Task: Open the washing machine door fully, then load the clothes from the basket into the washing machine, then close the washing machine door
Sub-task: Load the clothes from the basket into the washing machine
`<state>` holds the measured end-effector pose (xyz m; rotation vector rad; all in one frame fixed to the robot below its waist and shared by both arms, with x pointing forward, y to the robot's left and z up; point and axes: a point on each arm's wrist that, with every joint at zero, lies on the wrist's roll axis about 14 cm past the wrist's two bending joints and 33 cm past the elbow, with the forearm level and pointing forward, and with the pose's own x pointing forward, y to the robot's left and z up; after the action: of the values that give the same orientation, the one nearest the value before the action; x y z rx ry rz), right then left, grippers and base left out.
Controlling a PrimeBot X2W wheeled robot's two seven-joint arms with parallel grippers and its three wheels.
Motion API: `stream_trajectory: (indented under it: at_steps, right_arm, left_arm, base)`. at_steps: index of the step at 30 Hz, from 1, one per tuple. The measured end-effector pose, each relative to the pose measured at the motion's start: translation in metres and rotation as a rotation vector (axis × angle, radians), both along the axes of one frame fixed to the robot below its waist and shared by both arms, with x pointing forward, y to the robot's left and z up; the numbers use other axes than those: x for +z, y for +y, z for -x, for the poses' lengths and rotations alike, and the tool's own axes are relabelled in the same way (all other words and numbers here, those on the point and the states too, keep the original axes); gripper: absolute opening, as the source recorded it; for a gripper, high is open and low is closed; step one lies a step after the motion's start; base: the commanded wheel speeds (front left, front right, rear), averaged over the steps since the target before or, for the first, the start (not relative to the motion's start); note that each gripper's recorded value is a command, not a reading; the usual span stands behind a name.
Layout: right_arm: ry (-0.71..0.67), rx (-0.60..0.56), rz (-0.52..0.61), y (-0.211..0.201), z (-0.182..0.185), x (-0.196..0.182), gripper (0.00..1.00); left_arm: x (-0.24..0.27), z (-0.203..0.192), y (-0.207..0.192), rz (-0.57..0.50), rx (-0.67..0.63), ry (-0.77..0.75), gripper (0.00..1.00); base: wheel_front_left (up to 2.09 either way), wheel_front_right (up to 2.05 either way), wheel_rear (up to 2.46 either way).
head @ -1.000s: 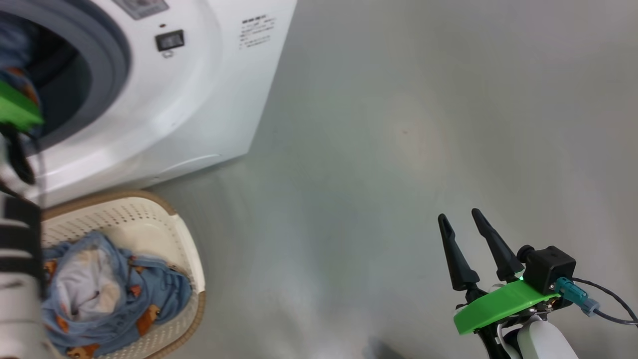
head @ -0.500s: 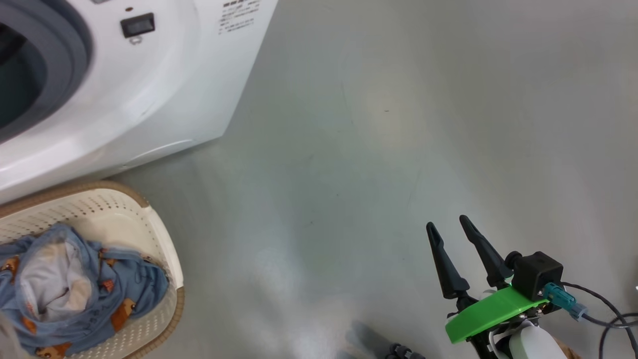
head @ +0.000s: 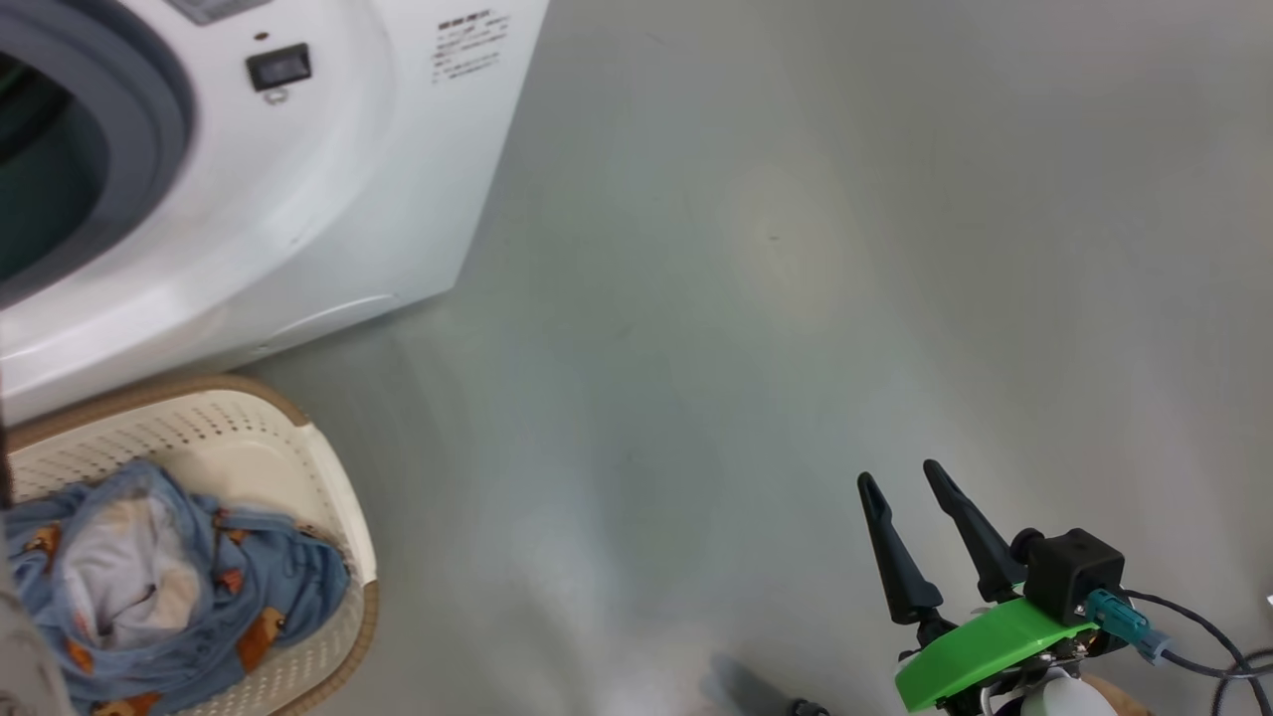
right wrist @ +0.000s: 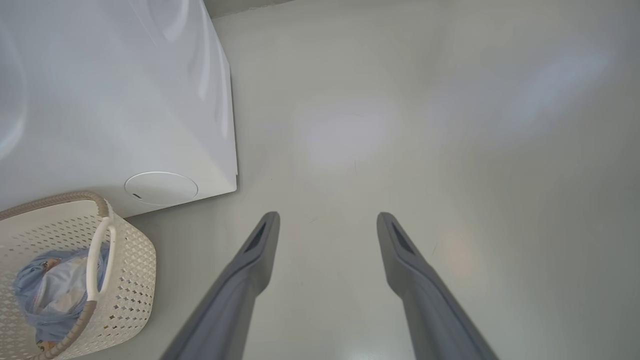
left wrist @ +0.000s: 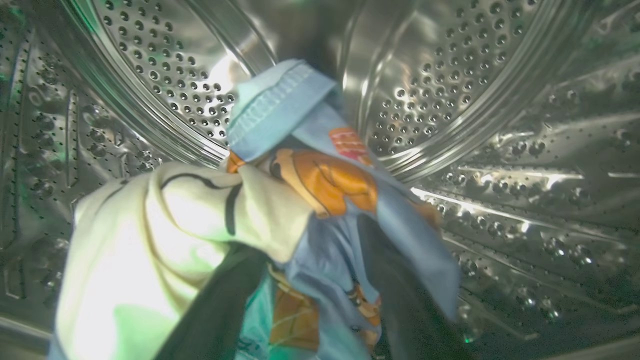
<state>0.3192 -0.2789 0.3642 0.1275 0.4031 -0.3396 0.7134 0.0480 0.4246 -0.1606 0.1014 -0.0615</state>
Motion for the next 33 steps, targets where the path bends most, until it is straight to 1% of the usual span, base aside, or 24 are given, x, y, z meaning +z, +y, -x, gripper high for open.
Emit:
stream_trajectory:
  at_steps: [2, 10, 16, 18, 20, 23, 25, 27, 31, 32, 33]
  right_arm:
    - [-0.005, 0.016, 0.001, 0.003, -0.002, 0.001, 1.0]
    - [-0.042, 0.075, -0.015, 0.019, -0.016, 0.005, 1.0]
    - [-0.083, 0.129, -0.026, 0.033, -0.03, 0.012, 1.0]
    - [-0.096, 0.148, -0.025, 0.037, -0.035, 0.015, 1.0]
    - [-0.109, 0.175, -0.021, 0.044, -0.041, 0.017, 1.0]
    - [-0.131, 0.211, -0.024, 0.053, -0.051, 0.021, 1.0]
    - [-0.143, 0.231, -0.026, 0.059, -0.056, 0.024, 1.0]
    - [-0.155, 0.256, -0.032, 0.067, -0.061, 0.026, 1.0]
    - [-0.161, 0.298, -0.047, 0.081, -0.064, 0.026, 1.0]
    - [-0.163, 0.312, -0.046, 0.084, -0.065, 0.026, 1.0]
    - [-0.167, 0.321, -0.047, 0.087, -0.067, 0.027, 1.0]
  left_arm:
    - [-0.002, 0.006, 0.0, -0.033, 0.001, 0.021, 1.0]
    - [0.006, 0.034, -0.014, -0.024, -0.045, 0.069, 1.0]
    - [0.004, 0.074, -0.013, -0.024, -0.069, 0.087, 1.0]
    - [0.002, 0.089, -0.01, -0.027, -0.079, 0.09, 1.0]
    - [0.005, 0.1, -0.003, -0.009, -0.071, 0.083, 1.0]
    - [0.015, 0.114, 0.018, 0.017, -0.037, 0.05, 1.0]
    - [0.016, 0.129, 0.029, 0.015, -0.029, 0.037, 1.0]
    - [0.013, 0.149, 0.035, 0.038, -0.035, 0.042, 1.0]
    - [0.009, 0.192, 0.045, 0.057, -0.022, 0.047, 1.0]
    - [0.011, 0.212, 0.049, 0.059, -0.01, 0.04, 1.0]
    - [0.012, 0.221, 0.053, 0.058, 0.005, 0.039, 1.0]
  base:
    - [0.0, 0.0, 0.0]
    - [0.0, 0.0, 0.0]
    - [0.0, 0.0, 0.0]
    - [0.0, 0.0, 0.0]
    - [0.0, 0.0, 0.0]
    - [0.0, 0.0, 0.0]
    - [0.0, 0.0, 0.0]
    - [0.0, 0.0, 0.0]
    - [0.0, 0.0, 0.0]
    - [0.0, 0.0, 0.0]
    - [0.0, 0.0, 0.0]
